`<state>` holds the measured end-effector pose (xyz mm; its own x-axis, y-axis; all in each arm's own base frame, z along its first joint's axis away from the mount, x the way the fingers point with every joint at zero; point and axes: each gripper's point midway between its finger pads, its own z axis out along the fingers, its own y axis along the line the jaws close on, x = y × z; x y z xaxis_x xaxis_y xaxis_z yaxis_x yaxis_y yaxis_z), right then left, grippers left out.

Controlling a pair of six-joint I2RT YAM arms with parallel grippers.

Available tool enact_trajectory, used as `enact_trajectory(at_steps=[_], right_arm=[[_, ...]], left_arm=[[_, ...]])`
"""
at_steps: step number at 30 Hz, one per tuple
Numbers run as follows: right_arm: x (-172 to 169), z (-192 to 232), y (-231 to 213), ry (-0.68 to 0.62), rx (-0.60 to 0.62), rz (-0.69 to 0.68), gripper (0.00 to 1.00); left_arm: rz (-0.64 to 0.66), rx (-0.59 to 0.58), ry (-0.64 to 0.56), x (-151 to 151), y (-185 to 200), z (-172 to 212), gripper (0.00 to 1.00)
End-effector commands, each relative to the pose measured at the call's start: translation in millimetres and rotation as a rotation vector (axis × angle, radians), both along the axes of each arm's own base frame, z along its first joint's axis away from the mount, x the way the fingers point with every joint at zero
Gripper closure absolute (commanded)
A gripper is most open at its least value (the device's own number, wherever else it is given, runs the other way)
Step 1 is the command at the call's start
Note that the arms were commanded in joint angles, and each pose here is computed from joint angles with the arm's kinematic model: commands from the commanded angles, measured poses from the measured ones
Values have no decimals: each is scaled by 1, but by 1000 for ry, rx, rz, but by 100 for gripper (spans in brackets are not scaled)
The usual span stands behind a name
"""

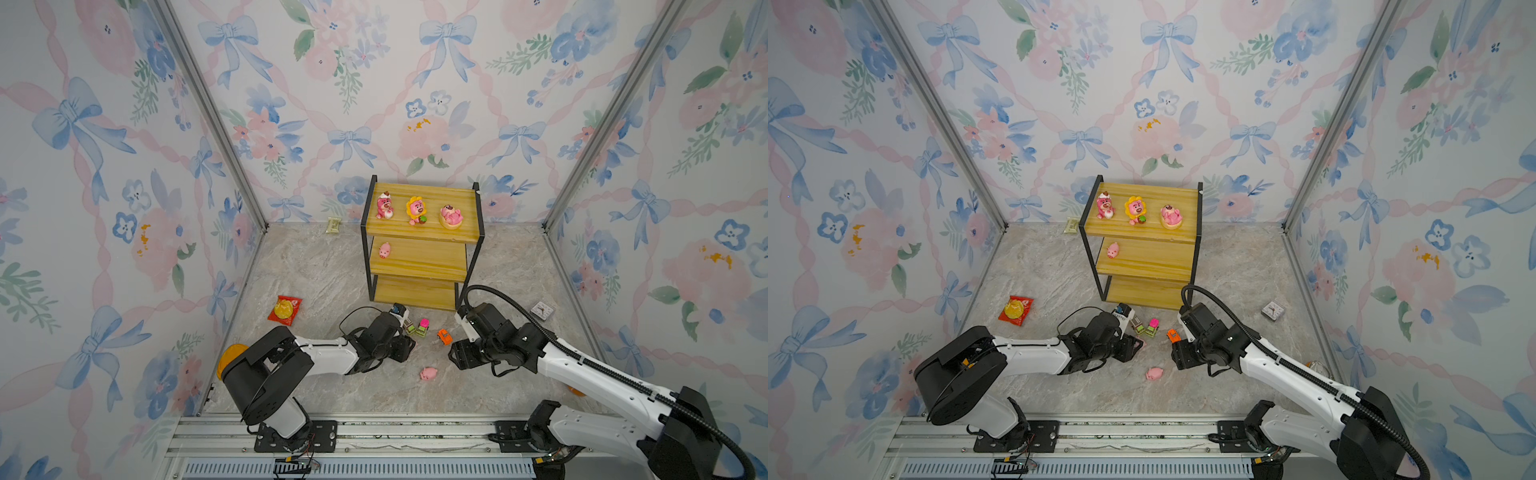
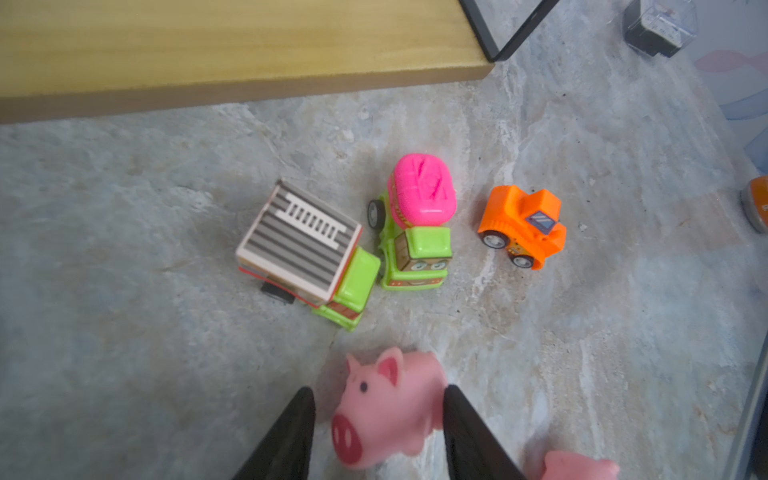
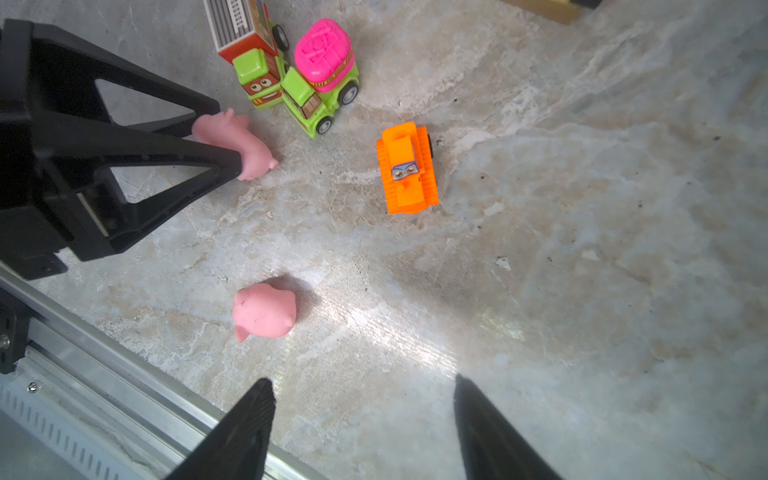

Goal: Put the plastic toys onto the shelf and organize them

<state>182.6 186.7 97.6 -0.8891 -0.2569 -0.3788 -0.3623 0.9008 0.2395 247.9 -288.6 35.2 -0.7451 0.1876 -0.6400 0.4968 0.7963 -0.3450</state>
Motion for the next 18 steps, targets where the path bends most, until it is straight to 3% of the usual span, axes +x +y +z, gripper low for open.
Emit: enact_trajectory(at_steps=[1,18], right_arm=[[3,4,0,-18,3,-2,29],[2,5,-5,-29,-3,-15,29]], left_arm=[[5,9,25,0,0,-5,52],[7,-25,23,-2,-1,5,67]])
